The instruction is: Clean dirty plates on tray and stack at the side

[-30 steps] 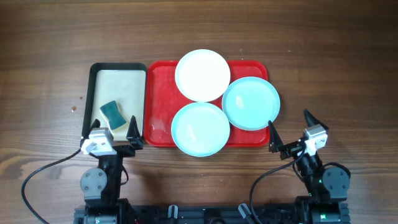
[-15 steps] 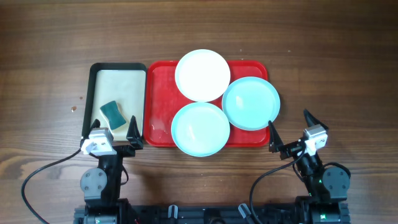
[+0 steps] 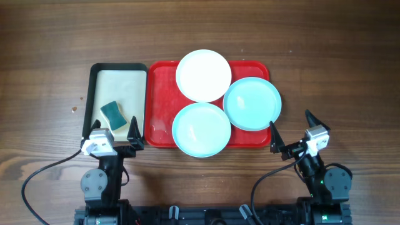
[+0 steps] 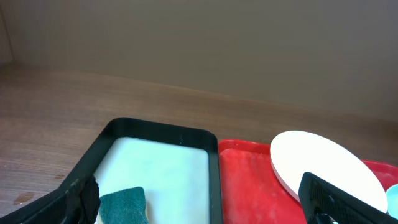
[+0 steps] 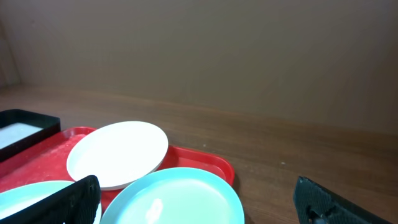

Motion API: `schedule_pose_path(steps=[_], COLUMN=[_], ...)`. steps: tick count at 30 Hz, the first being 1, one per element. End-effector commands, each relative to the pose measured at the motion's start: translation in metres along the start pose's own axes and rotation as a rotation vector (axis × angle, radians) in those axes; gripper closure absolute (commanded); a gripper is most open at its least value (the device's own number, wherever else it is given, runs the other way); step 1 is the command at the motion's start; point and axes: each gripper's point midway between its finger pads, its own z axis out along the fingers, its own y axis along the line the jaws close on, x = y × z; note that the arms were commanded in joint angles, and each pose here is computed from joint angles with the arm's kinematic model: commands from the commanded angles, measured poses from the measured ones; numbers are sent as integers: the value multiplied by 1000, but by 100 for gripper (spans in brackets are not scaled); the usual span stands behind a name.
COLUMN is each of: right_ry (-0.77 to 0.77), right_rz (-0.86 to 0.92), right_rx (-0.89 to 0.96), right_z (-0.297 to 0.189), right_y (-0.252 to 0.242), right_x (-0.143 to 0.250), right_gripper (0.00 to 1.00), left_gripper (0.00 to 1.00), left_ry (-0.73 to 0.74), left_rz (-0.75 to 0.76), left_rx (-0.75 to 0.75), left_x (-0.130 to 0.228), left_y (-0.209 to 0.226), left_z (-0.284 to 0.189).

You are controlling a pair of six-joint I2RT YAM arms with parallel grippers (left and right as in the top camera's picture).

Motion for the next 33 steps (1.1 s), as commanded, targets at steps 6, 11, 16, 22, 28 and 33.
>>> schedule_pose_path(steps=[6, 11, 16, 22, 28, 33], right_ry=[3, 3, -4, -131, -95, 198], right_rz=[-52, -46, 18, 62, 73, 174], right_rx=[-14, -30, -30, -51, -53, -129], right_z=[1, 0, 0, -10, -4, 44], right_y=[3, 5, 5, 10, 7, 6], right_x=[1, 1, -1, -68, -160, -188], right_gripper=[0, 0, 0, 0, 0, 0], left_gripper=[0, 0, 0, 0, 0, 0], left_ry=[-22, 3, -25, 0, 297, 637], left_rz=[21, 20, 14, -133, -113, -81], left_rx=[15, 15, 199, 158, 43, -22], left_x=[-5, 1, -10, -79, -151, -157], left_y=[-3, -3, -35, -41, -46, -45], left_z=[0, 0, -4, -25, -24, 6])
